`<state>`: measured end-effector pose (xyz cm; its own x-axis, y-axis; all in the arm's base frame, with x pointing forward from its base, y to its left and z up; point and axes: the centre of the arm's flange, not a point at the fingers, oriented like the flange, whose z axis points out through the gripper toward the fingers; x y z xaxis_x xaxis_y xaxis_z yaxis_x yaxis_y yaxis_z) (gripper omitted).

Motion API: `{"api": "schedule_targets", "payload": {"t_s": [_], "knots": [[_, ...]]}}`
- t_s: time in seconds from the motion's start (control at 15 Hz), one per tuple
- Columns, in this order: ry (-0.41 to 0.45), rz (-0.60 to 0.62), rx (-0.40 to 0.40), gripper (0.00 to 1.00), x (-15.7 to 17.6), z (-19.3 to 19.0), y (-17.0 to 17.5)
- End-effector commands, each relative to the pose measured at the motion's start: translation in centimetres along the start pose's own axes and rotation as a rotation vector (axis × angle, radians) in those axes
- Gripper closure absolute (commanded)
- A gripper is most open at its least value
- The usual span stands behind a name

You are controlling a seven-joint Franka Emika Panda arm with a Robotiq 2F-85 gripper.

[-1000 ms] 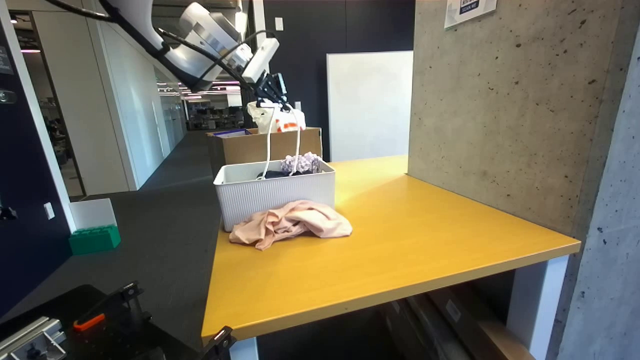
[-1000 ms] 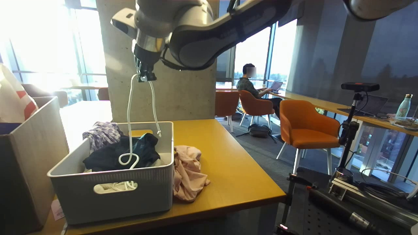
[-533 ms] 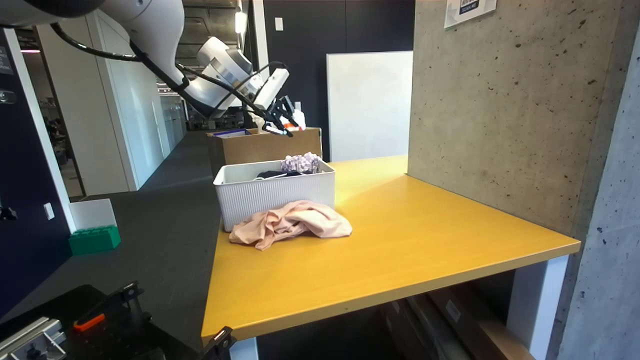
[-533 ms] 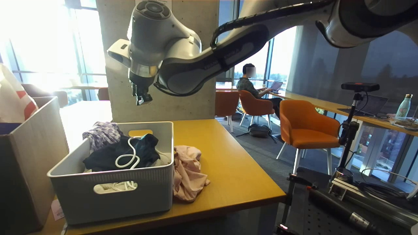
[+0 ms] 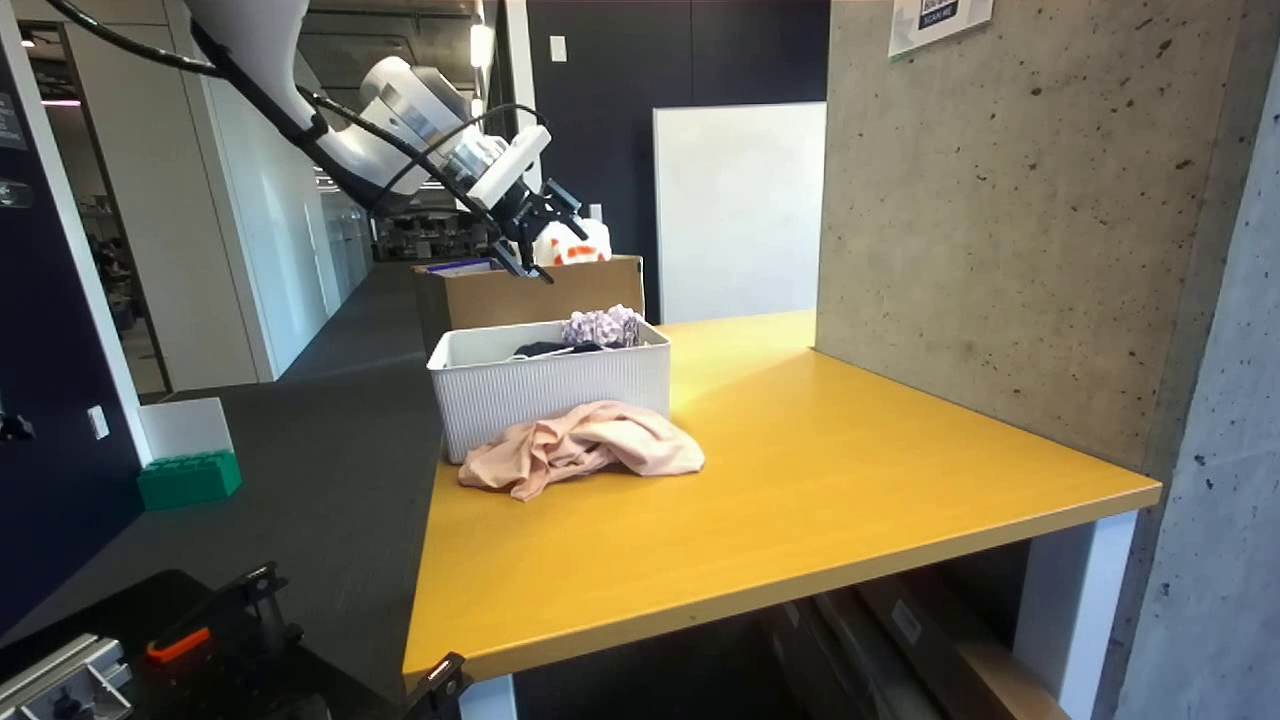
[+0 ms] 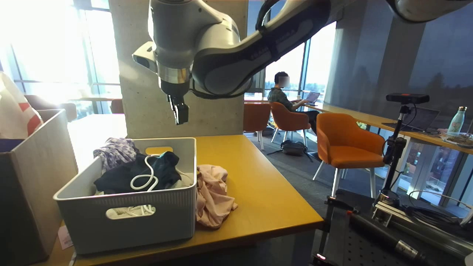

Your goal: Place the string and pink clothing in the basket

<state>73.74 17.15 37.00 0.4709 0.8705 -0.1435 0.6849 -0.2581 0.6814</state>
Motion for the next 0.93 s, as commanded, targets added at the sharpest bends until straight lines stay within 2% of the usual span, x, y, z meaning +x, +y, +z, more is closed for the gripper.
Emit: {"api": "schedule_targets", "payload": {"t_s": [0.0,0.4,0.53,0.87], "knots": [[-0.001,0.073,0.079,0.0,-7.6,-1.9,-3.5],[0.045,0.196,0.237,0.0,-13.6,3.8,-6.9],[0.082,0.223,0.265,0.0,-14.2,6.4,-8.0],[0.146,0.204,0.32,0.0,-11.4,12.1,-11.3]]}}
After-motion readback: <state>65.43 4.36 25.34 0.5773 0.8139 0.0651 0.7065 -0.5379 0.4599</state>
